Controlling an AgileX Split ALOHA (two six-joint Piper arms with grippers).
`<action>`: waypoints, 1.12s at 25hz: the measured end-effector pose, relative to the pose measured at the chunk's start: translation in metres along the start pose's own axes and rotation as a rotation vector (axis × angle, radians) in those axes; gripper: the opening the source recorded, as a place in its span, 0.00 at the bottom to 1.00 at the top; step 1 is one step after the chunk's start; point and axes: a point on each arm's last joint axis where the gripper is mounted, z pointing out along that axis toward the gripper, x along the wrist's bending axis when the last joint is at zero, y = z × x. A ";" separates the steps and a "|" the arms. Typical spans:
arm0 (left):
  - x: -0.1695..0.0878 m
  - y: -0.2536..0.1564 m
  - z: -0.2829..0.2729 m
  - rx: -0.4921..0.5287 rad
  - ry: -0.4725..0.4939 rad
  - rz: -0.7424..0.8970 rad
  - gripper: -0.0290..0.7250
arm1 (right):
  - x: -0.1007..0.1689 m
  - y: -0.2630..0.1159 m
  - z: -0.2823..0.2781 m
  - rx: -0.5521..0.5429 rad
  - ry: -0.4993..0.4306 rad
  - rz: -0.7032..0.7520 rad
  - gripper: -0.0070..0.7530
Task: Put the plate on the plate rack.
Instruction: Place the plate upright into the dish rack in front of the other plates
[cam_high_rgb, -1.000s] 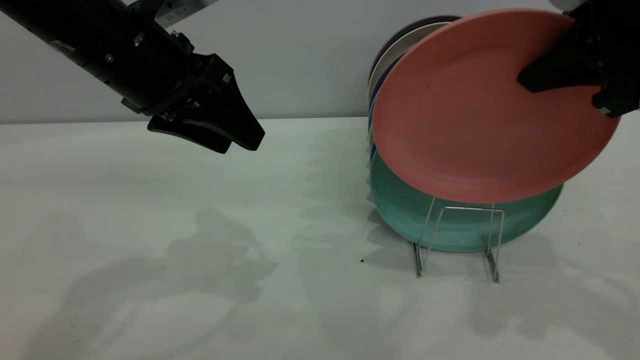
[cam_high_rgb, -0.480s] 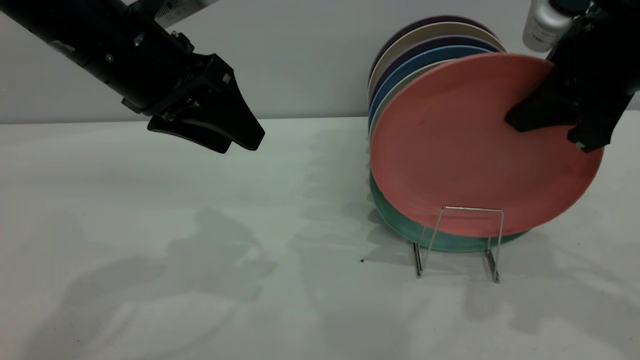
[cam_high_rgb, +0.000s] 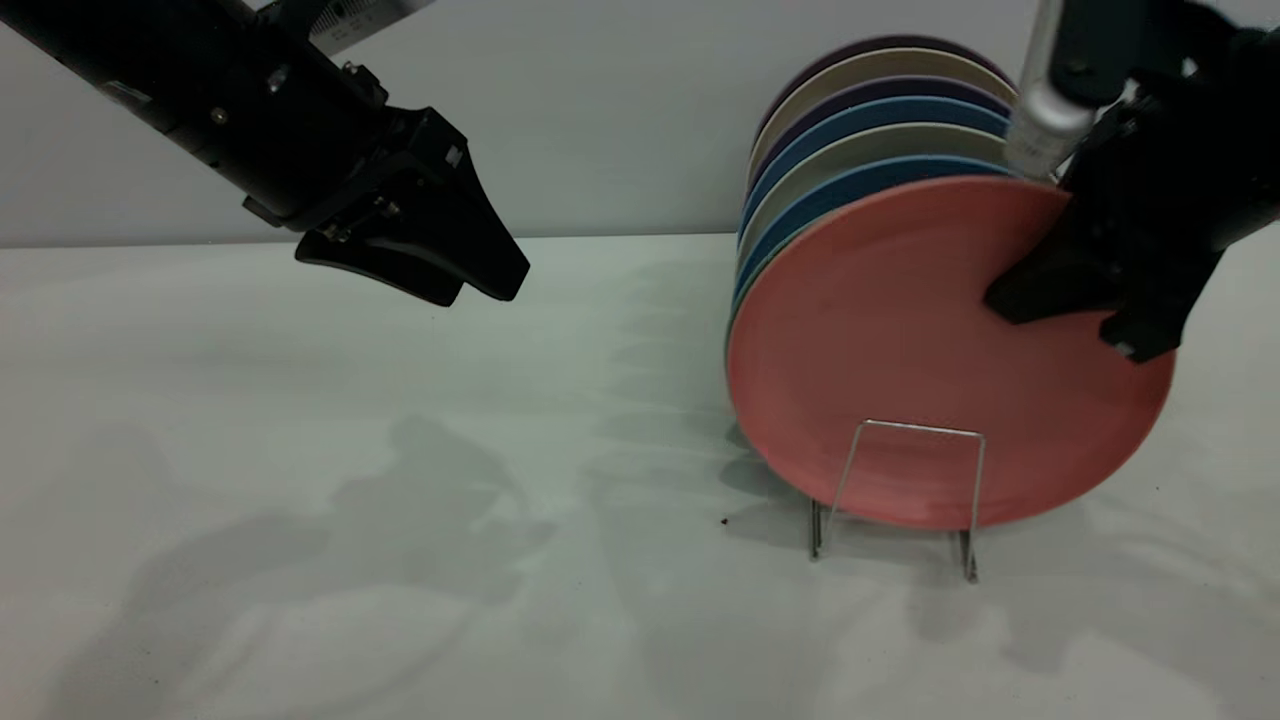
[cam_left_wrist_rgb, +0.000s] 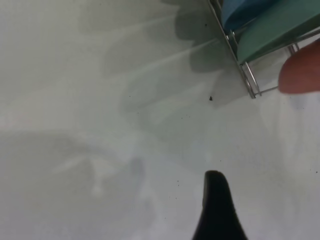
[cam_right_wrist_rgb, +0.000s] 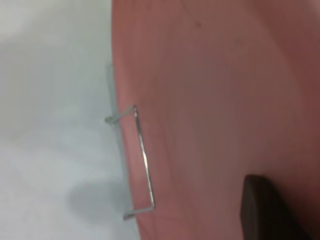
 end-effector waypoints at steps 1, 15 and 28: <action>0.000 0.000 0.000 0.000 -0.001 0.000 0.75 | 0.001 0.000 0.001 0.003 0.000 -0.002 0.19; 0.000 0.000 0.000 0.000 -0.001 0.000 0.72 | 0.001 0.000 0.003 0.012 -0.004 -0.004 0.52; 0.000 0.000 0.000 0.000 -0.001 0.003 0.70 | -0.004 0.011 -0.016 -0.027 -0.058 -0.026 0.60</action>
